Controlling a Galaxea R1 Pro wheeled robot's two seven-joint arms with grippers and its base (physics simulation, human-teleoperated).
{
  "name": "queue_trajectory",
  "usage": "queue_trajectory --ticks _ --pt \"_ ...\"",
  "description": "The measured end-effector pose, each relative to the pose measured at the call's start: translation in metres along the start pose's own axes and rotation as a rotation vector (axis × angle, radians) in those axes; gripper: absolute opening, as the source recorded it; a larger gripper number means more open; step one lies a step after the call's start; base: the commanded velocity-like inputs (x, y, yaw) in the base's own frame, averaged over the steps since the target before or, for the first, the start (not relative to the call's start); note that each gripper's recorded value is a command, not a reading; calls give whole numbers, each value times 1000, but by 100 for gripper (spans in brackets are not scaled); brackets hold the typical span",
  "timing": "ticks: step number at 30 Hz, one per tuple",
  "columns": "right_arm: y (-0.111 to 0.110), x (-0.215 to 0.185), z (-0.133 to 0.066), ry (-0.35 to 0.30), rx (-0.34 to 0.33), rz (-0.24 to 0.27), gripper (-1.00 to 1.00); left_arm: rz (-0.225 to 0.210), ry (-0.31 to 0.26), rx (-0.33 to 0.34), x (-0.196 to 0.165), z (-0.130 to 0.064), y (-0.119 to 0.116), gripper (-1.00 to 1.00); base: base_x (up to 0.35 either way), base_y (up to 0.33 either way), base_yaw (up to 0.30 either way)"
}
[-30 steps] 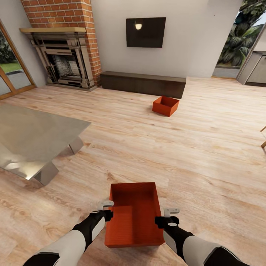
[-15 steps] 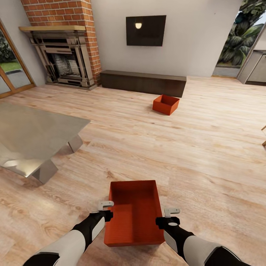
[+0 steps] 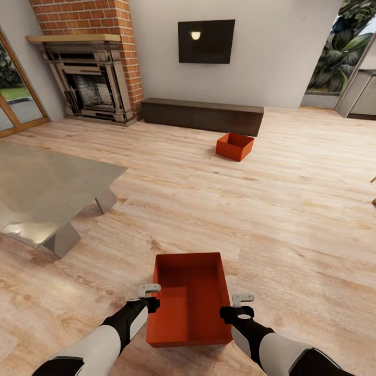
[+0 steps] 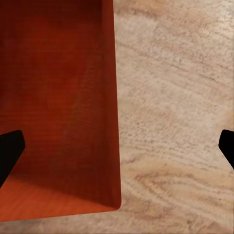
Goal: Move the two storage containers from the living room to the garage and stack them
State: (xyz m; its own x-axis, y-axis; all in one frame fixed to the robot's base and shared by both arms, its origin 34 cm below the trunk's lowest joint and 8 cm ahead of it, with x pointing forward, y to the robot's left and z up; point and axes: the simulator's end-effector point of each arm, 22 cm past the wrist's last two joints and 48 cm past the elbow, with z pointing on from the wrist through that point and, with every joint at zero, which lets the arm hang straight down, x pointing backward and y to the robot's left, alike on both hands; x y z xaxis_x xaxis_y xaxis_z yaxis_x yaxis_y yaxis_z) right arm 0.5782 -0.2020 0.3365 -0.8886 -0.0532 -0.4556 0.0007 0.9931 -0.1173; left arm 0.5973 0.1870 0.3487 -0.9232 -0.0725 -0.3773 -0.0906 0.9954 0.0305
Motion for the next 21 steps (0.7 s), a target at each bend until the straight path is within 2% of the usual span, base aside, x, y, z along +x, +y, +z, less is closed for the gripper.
queue_trajectory --ticks 16,21 --pt "3 21 27 -1 1 2 100 0 -1 2 18 28 -2 100 0 0 0" --pt "3 20 27 -2 1 1 100 0 -1 1 18 29 -1 100 0 0 0"
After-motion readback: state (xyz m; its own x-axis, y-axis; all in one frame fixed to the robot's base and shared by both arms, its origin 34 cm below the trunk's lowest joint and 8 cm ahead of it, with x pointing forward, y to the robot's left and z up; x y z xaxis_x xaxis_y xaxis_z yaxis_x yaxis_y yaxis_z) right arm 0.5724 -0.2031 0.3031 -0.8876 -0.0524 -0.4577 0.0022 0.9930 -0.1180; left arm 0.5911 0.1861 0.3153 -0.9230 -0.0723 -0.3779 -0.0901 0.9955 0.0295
